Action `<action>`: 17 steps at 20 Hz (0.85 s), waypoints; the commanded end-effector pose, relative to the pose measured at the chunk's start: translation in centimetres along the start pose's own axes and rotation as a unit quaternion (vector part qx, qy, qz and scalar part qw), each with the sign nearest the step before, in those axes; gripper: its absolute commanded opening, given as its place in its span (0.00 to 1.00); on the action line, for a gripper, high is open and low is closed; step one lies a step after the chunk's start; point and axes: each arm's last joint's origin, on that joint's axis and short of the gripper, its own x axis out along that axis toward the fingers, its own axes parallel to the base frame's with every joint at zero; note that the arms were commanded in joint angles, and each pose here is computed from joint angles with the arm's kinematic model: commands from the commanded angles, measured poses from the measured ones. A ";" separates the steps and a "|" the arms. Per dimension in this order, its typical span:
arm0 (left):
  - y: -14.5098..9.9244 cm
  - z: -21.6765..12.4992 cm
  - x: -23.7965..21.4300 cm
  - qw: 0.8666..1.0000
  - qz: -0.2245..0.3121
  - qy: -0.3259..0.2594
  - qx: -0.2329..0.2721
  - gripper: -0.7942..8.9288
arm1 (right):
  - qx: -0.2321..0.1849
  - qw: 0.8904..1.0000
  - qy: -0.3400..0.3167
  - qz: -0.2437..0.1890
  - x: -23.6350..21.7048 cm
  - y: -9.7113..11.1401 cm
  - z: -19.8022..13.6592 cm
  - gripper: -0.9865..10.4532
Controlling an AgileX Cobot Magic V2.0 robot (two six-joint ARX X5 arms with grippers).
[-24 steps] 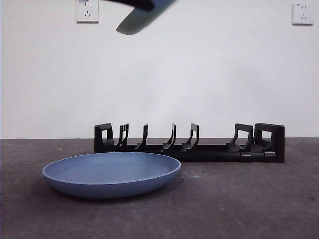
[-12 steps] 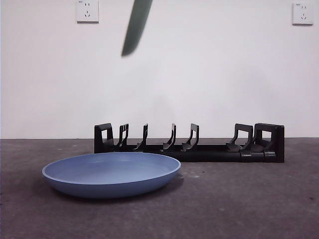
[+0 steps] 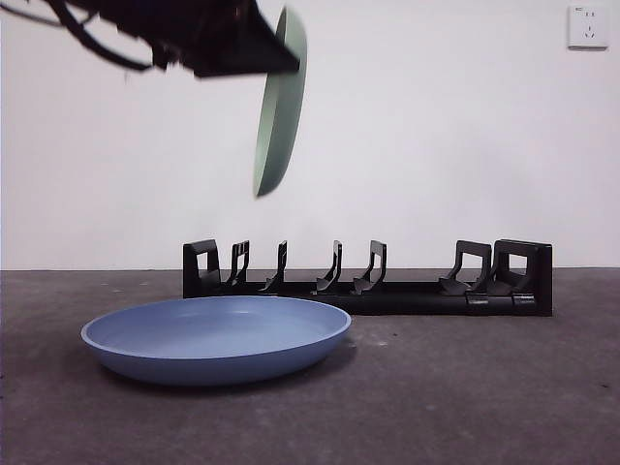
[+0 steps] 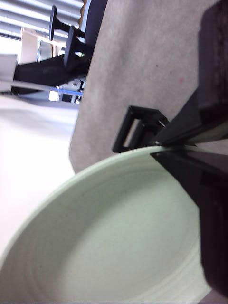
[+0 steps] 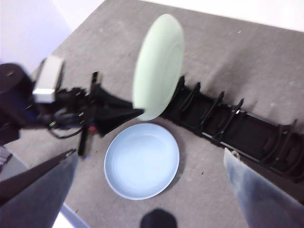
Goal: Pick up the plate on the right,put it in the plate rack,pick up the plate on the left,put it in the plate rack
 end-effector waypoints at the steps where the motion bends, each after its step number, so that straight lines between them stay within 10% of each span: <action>1: 0.8 -0.6 0.5 1.000 0.001 0.004 -0.015 0.07 | 0.001 1.000 0.023 0.004 0.7 0.1 -0.4 0.55; 17: 4.8 -5.2 3.3 0.993 0.006 0.114 -0.040 0.07 | 0.013 0.996 0.091 -0.022 3.9 -1.0 -2.0 0.55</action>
